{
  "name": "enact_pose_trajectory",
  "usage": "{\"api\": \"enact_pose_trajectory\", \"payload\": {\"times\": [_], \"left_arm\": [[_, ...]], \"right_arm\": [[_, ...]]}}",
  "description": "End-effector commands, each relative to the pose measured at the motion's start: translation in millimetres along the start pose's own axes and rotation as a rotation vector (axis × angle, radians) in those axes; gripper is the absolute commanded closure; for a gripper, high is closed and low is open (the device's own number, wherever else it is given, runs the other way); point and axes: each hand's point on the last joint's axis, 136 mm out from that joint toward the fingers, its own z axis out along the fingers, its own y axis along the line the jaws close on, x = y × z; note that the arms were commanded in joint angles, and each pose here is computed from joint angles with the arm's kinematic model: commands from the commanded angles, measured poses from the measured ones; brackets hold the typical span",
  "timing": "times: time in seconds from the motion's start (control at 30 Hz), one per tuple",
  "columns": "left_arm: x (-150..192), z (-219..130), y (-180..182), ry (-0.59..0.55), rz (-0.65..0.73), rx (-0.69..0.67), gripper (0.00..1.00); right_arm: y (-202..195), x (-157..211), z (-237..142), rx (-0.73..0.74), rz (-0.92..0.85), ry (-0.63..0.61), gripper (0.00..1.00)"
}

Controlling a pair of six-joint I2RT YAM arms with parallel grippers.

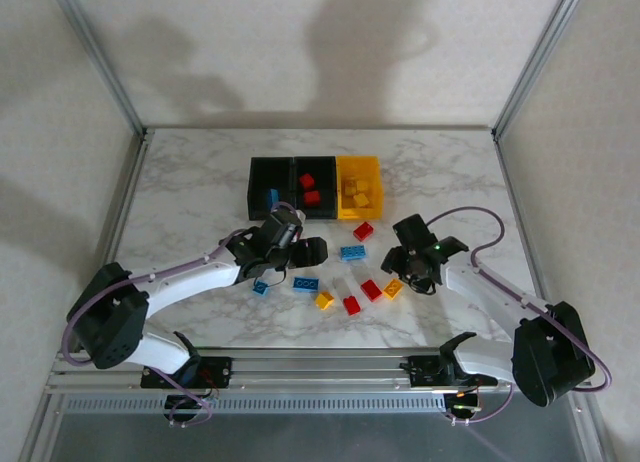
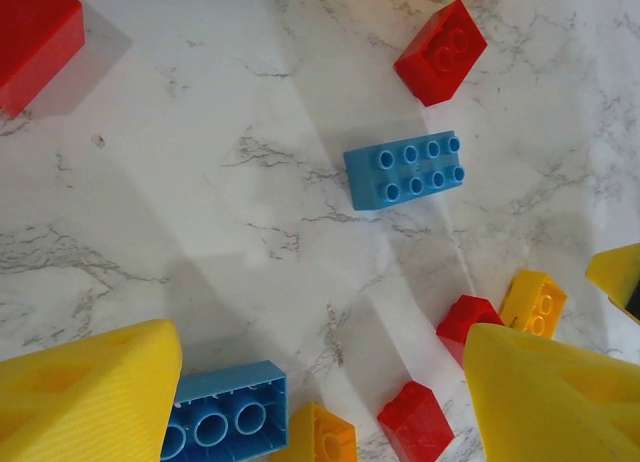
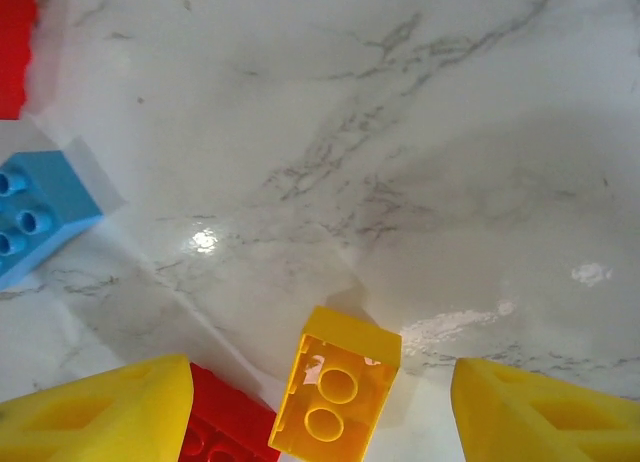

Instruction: Sort the legos into containers by color

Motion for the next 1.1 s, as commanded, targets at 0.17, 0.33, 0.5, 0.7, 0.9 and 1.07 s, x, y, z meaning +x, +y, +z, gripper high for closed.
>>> {"api": "enact_pose_trajectory", "payload": {"times": [0.17,0.33,0.5,0.7,0.9,1.07], "left_arm": [[1.8,2.1,0.1,0.001,0.001,-0.005,0.26],[3.5,1.3,4.7,-0.001,-0.005,-0.019,0.26],[3.9,2.7,5.6,0.0,-0.009,-0.022,0.26],[3.2,4.7,5.4,0.002,-0.014,-0.026,0.26],[-1.7,2.0,2.2,-0.016,-0.02,-0.02,0.26],[-4.6,-6.0,4.6,-0.035,-0.025,-0.035,0.26]], "right_arm": [[3.5,23.4,25.8,0.034,0.041,0.059,0.32],[-2.2,30.5,39.7,0.119,0.014,0.081,0.36],[3.6,27.3,38.9,0.12,0.001,0.061,0.52],[13.9,5.7,19.7,0.125,-0.029,-0.017,0.65],[51.5,-33.8,-10.7,0.086,-0.111,-0.123,0.66],[96.4,-79.0,-29.8,0.041,-0.174,-0.21,0.65]]}}
